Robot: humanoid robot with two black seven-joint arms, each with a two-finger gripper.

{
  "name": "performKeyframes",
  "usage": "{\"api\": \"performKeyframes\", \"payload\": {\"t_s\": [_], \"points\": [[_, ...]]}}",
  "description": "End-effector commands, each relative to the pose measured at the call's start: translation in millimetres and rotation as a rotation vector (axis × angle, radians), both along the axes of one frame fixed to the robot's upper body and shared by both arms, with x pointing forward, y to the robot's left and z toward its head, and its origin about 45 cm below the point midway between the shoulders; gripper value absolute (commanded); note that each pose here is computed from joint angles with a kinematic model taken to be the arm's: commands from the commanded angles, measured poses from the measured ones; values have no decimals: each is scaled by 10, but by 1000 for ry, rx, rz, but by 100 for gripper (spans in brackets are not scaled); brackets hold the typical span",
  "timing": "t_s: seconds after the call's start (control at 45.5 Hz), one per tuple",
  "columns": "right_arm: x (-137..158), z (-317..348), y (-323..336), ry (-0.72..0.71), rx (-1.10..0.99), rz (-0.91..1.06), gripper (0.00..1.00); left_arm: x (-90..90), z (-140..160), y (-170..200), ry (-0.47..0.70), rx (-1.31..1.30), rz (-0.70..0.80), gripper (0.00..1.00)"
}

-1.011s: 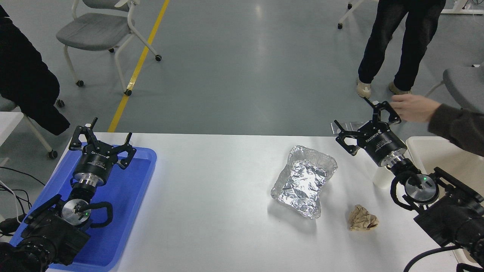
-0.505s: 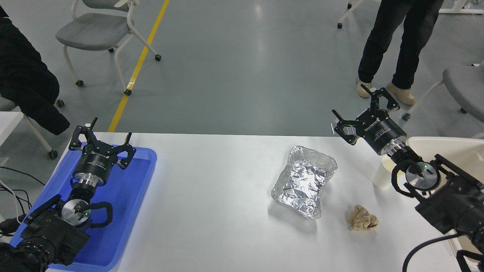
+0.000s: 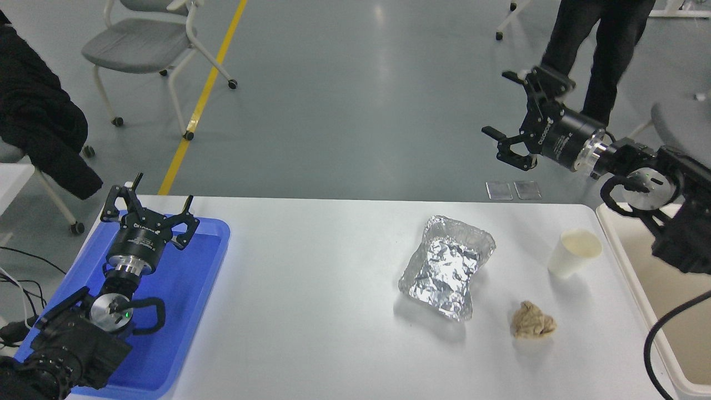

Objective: Pick up paper cup place in dustbin

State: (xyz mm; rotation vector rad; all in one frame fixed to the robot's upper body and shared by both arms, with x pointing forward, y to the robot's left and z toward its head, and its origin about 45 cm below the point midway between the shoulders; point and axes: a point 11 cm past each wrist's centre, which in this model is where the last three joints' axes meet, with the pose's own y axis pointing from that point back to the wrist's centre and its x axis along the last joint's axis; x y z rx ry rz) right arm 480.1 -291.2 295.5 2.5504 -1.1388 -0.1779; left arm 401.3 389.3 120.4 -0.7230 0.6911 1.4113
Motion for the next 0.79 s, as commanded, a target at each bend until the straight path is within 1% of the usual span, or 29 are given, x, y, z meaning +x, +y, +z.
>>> {"api": "performKeyframes", "payload": {"t_s": [0.0, 0.176, 0.374, 0.484, 0.637, 0.703, 0.769], "points": [[-118, 237, -32, 33, -486, 191, 100, 5, 6, 1, -1, 0, 0, 100], [-362, 276, 136, 109, -778, 377, 100, 5, 3, -6, -1, -1, -1, 100], [-583, 160, 271, 169, -977, 533, 100, 5, 3, -7, -1, -1, -1, 100], [-772, 216, 291, 196, -1103, 631, 100, 5, 6, 1, -1, 0, 0, 100], [-1061, 356, 215, 269, -1210, 688, 100, 5, 6, 1, -1, 0, 0, 100], [-1248, 320, 203, 319, -1220, 725, 100, 4, 9, 9, -1, 2, 1, 100], [-1331, 395, 241, 325, -1223, 731, 100, -2, 2, 11, 0, 2, 2, 100]]}}
